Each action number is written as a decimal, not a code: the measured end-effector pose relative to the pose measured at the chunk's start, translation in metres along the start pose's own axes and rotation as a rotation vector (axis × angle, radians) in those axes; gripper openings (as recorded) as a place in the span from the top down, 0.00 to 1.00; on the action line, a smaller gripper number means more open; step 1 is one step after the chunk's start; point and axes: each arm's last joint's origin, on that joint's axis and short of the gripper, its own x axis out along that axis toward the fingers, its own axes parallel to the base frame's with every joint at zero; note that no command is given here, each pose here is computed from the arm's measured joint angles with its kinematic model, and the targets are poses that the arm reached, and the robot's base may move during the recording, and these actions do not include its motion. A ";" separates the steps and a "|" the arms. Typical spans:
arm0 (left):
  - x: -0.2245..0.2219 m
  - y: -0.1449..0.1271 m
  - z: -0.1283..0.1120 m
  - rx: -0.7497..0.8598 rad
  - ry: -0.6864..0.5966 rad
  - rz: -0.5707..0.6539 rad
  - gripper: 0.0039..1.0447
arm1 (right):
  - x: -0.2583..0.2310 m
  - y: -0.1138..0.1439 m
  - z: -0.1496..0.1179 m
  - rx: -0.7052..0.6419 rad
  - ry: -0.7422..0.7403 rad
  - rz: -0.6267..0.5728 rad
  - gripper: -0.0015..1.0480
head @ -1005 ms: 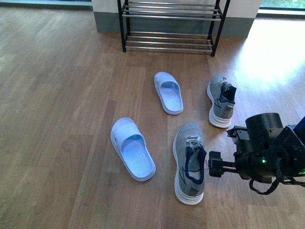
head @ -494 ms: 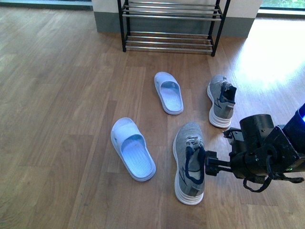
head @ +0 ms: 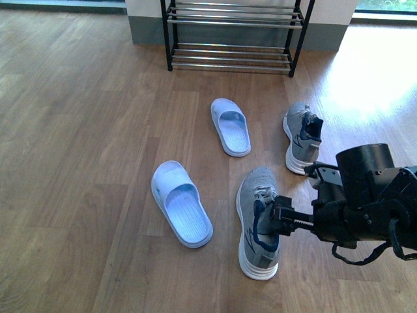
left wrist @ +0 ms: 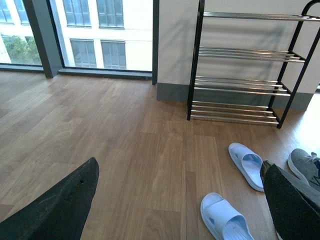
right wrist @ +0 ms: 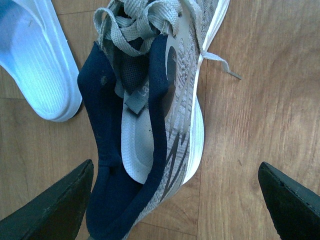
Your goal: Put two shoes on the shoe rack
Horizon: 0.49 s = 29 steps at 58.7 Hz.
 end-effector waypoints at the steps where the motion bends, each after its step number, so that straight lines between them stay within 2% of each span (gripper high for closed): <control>1: 0.000 0.000 0.000 0.000 0.000 0.000 0.09 | 0.001 0.000 0.000 0.000 0.002 0.000 0.09; 29: 0.000 0.000 0.000 0.000 0.000 0.000 0.09 | 0.053 -0.011 0.003 0.012 0.027 -0.070 0.09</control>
